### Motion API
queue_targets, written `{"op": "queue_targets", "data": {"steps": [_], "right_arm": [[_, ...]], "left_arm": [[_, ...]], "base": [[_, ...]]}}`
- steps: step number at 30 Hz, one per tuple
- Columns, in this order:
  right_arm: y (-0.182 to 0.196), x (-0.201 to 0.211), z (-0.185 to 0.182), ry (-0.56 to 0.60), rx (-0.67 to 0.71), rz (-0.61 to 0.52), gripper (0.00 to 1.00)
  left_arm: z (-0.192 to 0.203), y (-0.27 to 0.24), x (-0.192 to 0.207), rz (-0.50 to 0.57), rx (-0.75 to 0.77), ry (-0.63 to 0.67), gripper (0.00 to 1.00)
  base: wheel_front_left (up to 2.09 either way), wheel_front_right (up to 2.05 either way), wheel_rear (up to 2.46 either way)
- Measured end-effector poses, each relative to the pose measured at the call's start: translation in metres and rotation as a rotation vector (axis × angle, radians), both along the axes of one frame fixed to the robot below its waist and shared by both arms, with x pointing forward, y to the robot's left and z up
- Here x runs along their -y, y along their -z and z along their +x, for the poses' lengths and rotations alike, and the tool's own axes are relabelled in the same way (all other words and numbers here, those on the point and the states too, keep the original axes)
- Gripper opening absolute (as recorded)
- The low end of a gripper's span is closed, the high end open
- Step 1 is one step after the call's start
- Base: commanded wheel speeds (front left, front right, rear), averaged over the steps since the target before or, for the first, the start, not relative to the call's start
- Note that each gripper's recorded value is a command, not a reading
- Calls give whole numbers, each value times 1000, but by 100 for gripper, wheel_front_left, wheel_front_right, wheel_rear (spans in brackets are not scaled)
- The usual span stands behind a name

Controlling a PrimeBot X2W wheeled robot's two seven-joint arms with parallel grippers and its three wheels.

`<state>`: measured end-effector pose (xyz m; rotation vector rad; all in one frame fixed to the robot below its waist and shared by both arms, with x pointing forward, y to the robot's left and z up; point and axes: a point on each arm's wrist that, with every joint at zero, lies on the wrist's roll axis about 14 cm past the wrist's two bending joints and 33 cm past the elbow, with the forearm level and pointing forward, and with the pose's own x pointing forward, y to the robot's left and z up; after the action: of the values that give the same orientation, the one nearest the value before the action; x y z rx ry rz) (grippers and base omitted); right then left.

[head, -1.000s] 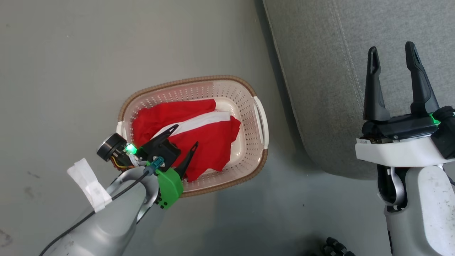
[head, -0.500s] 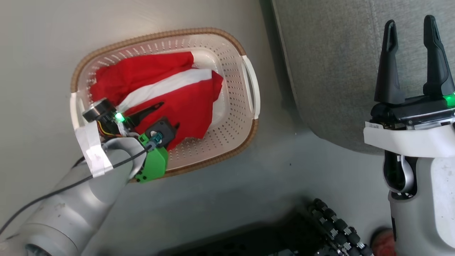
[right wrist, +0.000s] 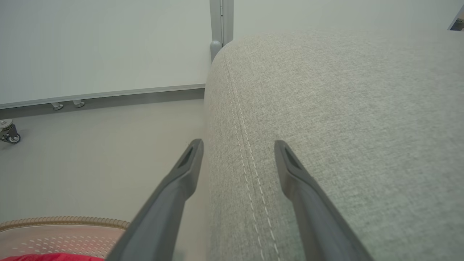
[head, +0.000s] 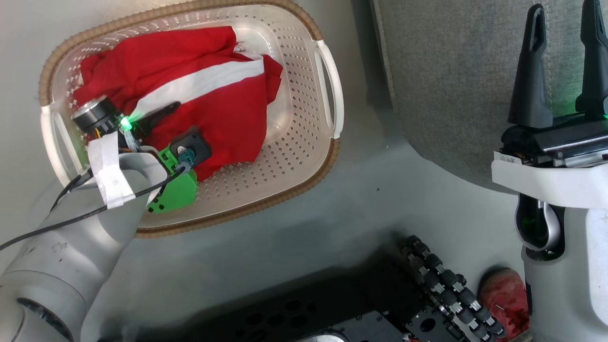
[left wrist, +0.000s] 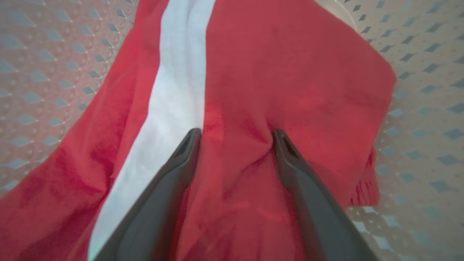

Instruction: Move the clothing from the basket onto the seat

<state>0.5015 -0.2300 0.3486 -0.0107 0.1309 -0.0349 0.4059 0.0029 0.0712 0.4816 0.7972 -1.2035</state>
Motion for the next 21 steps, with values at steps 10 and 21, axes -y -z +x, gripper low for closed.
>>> {"op": "queue_targets", "data": {"steps": [10,21], "right_arm": [[6,-2,1,-3,-7,4,100],[-23,-16,0,-49,34,-18,100]], "left_arm": [[11,-3,9,-31,34,-31,0],[33,-76,26,-207,107,-243,0]], "base": [[0,0,0],[0,0,0]]}}
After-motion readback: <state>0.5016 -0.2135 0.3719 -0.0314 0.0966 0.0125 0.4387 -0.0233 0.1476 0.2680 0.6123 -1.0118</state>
